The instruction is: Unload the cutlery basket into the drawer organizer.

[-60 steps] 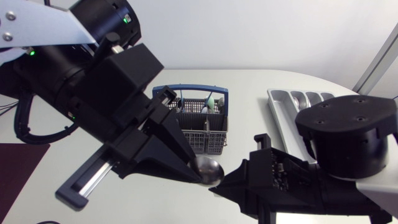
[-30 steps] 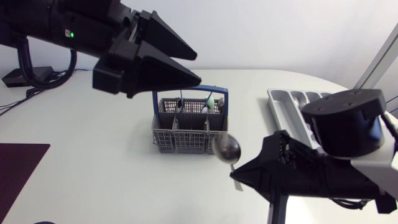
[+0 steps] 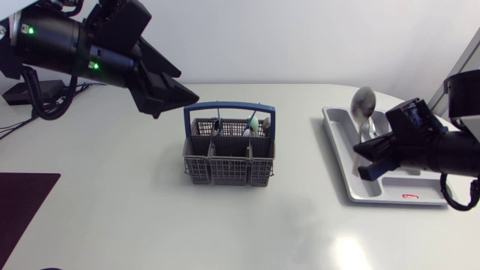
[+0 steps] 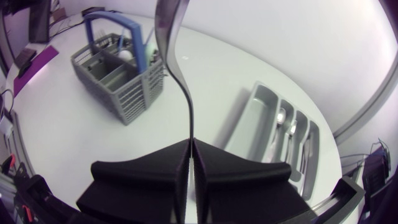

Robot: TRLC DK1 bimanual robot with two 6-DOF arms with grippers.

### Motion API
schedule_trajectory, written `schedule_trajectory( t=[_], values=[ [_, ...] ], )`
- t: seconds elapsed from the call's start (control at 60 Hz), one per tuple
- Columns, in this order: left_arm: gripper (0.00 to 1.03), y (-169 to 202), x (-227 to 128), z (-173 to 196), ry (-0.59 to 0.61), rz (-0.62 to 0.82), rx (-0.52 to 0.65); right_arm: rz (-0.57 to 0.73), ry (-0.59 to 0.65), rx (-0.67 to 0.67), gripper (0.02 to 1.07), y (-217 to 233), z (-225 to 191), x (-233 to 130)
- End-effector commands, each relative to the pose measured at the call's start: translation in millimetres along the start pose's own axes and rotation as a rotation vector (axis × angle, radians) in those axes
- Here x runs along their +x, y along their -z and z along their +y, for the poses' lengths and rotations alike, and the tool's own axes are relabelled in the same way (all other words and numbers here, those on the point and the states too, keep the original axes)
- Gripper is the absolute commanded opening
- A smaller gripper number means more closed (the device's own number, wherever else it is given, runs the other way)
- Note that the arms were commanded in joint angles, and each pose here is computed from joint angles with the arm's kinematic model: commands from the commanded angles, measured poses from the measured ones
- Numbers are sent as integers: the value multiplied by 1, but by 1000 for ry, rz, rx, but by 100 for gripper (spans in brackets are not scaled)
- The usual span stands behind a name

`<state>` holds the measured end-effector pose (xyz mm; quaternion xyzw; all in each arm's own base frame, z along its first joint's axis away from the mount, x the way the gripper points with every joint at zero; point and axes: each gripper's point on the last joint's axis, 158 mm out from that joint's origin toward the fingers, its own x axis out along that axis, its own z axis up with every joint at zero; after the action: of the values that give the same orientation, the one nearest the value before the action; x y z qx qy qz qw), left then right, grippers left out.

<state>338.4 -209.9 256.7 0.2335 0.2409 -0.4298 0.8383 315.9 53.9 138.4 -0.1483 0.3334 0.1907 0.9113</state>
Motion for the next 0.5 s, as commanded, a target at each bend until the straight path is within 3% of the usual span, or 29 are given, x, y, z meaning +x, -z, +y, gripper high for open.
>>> schedule_trajectory(
  t=[0.0, 0.25, 0.483],
  values=[
    [92, 12, -8, 5, -57, 9, -16, 5, 78, 50, 8, -5, -40, 6],
    [92, 47, -12, 17, -130, 70, -54, 86, 252, 202, 8, 11, -123, 37],
    [92, 65, -13, 18, -161, 94, -65, 151, 328, 298, 8, 28, -172, 71]
  ],
)
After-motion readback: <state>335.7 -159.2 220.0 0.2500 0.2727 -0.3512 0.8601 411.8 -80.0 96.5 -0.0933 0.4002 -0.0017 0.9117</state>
